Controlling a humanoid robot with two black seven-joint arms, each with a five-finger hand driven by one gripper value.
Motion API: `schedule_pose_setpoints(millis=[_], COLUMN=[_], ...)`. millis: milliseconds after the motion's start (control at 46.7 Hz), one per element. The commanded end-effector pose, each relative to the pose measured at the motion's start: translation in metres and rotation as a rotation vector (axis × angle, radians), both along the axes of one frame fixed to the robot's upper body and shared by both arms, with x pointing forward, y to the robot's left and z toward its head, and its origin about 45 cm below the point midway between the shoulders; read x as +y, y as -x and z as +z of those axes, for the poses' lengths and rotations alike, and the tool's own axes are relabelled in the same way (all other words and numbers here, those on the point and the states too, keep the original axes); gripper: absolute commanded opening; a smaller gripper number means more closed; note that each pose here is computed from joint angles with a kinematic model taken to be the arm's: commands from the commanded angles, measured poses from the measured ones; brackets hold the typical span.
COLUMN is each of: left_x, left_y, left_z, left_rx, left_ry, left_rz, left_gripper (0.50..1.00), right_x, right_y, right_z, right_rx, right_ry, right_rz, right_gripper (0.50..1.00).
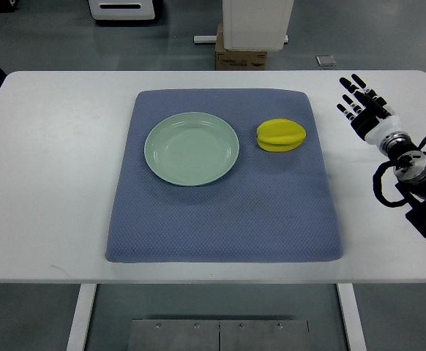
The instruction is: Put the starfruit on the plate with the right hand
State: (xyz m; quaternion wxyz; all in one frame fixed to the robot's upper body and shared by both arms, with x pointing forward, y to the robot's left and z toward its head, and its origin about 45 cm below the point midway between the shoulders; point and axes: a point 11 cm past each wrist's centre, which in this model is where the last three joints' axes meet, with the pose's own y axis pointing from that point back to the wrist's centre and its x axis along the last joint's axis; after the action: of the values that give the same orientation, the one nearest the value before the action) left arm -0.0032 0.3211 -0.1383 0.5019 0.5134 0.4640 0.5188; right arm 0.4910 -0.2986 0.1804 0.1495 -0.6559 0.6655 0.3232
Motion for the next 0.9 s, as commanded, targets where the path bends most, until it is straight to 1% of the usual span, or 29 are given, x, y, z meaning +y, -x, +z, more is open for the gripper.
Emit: schedule_pose_setpoints(millis=[0, 878], left_x=[0.0, 0.0005], left_y=[-0.0001, 0.0008], left_z=[0.0, 0.0], left_rx=[-0.001, 0.0], left_ry=[0.0, -0.001], left_rz=[0.0, 0.0], left_gripper=[1.0, 1.0], right_x=[-0.0002, 0.0005], right_y=[-0.0001, -0.0001], right_z=[0.0002, 0.0001], right_rx=[0.0, -0.001], right_ry=[0.0, 0.0], right_rz=[0.0, 0.0], right_gripper=[1.0, 1.0])
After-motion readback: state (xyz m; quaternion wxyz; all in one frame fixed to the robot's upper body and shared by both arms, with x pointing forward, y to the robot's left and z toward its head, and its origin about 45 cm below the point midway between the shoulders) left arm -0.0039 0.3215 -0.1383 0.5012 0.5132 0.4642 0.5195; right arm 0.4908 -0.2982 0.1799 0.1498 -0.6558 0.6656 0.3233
